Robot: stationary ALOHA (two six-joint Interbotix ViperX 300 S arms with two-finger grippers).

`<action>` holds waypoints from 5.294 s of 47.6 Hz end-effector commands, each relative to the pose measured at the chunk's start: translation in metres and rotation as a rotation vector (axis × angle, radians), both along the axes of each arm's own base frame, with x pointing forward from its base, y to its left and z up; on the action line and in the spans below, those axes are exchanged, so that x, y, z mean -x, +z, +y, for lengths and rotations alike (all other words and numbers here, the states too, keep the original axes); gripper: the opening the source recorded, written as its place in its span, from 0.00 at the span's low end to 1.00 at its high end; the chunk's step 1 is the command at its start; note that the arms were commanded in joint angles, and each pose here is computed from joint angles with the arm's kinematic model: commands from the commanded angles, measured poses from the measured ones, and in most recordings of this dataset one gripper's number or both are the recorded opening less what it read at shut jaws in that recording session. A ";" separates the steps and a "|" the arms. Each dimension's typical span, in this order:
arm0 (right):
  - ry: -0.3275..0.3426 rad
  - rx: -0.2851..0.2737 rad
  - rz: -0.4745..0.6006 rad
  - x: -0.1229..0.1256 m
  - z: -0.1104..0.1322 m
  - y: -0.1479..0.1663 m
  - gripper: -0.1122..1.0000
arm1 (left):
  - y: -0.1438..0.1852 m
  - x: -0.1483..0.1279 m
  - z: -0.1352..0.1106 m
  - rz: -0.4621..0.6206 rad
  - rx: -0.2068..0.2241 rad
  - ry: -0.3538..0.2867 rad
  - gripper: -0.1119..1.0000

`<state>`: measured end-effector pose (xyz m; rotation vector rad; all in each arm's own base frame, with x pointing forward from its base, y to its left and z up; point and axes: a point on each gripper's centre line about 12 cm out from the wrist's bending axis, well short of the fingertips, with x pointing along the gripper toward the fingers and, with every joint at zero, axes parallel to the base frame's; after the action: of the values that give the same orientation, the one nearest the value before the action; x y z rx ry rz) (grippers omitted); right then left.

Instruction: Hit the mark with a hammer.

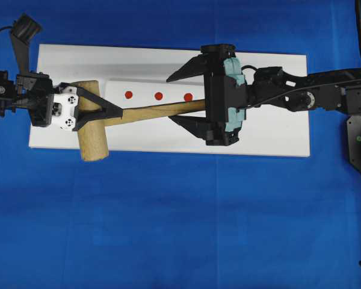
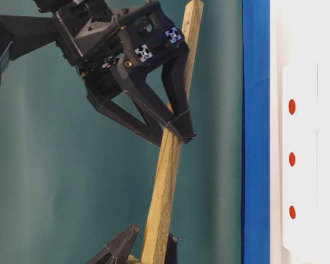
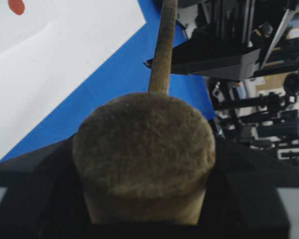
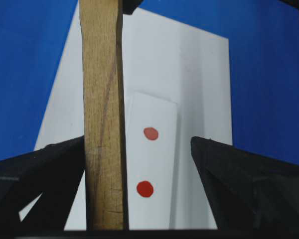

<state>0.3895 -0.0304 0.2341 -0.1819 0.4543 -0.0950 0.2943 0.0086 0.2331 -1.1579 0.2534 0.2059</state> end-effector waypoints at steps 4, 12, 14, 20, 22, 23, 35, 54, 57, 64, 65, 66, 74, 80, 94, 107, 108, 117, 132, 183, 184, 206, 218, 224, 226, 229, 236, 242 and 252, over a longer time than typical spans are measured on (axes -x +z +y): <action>0.007 0.005 -0.025 -0.007 0.002 0.009 0.91 | 0.016 -0.004 -0.001 -0.060 0.000 -0.003 0.48; 0.015 0.011 -0.021 -0.012 0.003 0.008 0.77 | 0.016 -0.004 -0.002 -0.060 0.003 -0.007 0.48; 0.023 0.011 -0.020 -0.013 0.004 0.008 0.67 | 0.017 -0.004 -0.002 -0.063 0.003 -0.006 0.48; 0.045 0.003 -0.002 -0.015 0.007 0.007 0.34 | 0.016 -0.004 -0.002 -0.061 0.001 -0.007 0.48; 0.052 -0.001 0.004 -0.015 0.007 0.006 0.25 | 0.017 -0.004 -0.002 -0.063 -0.001 -0.008 0.48; 0.054 -0.004 0.007 -0.015 0.008 0.006 0.21 | 0.017 -0.004 -0.002 -0.063 -0.003 -0.008 0.48; 0.059 -0.009 0.013 -0.014 0.009 0.005 0.16 | 0.020 -0.005 -0.002 -0.072 -0.002 -0.008 0.48; 0.057 -0.014 0.014 -0.013 0.009 0.004 0.16 | 0.021 -0.002 0.003 -0.073 -0.011 0.007 0.49; 0.055 -0.017 0.015 -0.012 0.009 0.004 0.16 | 0.020 0.000 0.004 -0.060 -0.008 0.012 0.63; 0.047 -0.025 0.014 -0.004 0.009 0.004 0.16 | 0.018 0.002 0.004 -0.034 -0.027 0.006 0.91; 0.046 -0.028 0.014 -0.003 0.009 0.004 0.16 | 0.017 0.002 0.004 -0.033 -0.030 0.003 0.91; 0.045 -0.029 0.014 -0.002 0.009 0.004 0.16 | 0.017 0.002 0.004 -0.031 -0.031 0.003 0.90; 0.035 -0.050 0.012 0.014 0.009 0.005 0.16 | 0.018 0.005 0.001 -0.037 -0.043 -0.008 0.86; 0.023 -0.071 0.012 0.030 0.010 0.004 0.16 | 0.017 0.016 0.000 -0.034 -0.049 -0.014 0.86; 0.003 -0.107 0.002 0.058 0.011 0.004 0.16 | 0.015 0.052 -0.003 -0.001 -0.075 -0.031 0.86; -0.009 -0.119 -0.002 0.056 0.010 0.004 0.16 | 0.020 0.079 -0.004 0.012 -0.092 -0.038 0.86; -0.010 -0.121 -0.002 0.055 0.010 0.004 0.16 | 0.020 0.080 -0.004 0.012 -0.095 -0.039 0.86; -0.038 -0.216 0.004 0.049 0.015 0.002 0.16 | 0.023 0.082 -0.004 0.002 -0.230 -0.081 0.86; 0.004 -0.344 0.017 0.039 0.063 -0.002 0.16 | 0.021 0.081 -0.002 0.026 -0.672 -0.214 0.84; -0.058 -0.359 0.164 -0.006 0.146 -0.079 0.16 | 0.011 0.087 0.013 0.081 -1.035 -0.274 0.84; -0.058 -0.358 0.168 -0.008 0.147 -0.082 0.16 | 0.011 0.087 0.013 0.081 -1.035 -0.274 0.84; -0.080 -0.358 0.222 -0.016 0.153 -0.108 0.16 | 0.017 0.091 0.012 0.055 -1.038 -0.258 0.84; -0.073 -0.360 0.239 -0.013 0.154 -0.112 0.16 | 0.020 0.095 0.012 0.037 -1.041 -0.247 0.84; -0.061 -0.365 0.260 -0.010 0.156 -0.117 0.16 | 0.019 0.095 0.012 0.039 -1.040 -0.248 0.84; -0.060 -0.365 0.266 -0.010 0.156 -0.119 0.16 | 0.019 0.095 0.012 0.039 -1.040 -0.248 0.84; -0.060 -0.363 0.272 -0.010 0.156 -0.122 0.16 | 0.019 0.095 0.012 0.039 -1.040 -0.248 0.84; -0.064 -0.359 0.281 -0.010 0.155 -0.126 0.16 | 0.019 0.095 0.012 0.039 -1.040 -0.248 0.84; -0.066 -0.353 0.297 -0.009 0.156 -0.133 0.16 | 0.019 0.095 0.012 0.038 -1.039 -0.247 0.84; -0.073 -0.340 0.326 -0.010 0.156 -0.147 0.31 | 0.019 0.095 0.011 0.038 -1.039 -0.249 0.84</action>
<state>0.3956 0.1227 0.0817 0.1516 0.8080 -0.0662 0.1977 0.0194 0.2481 -0.0871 0.2814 0.1078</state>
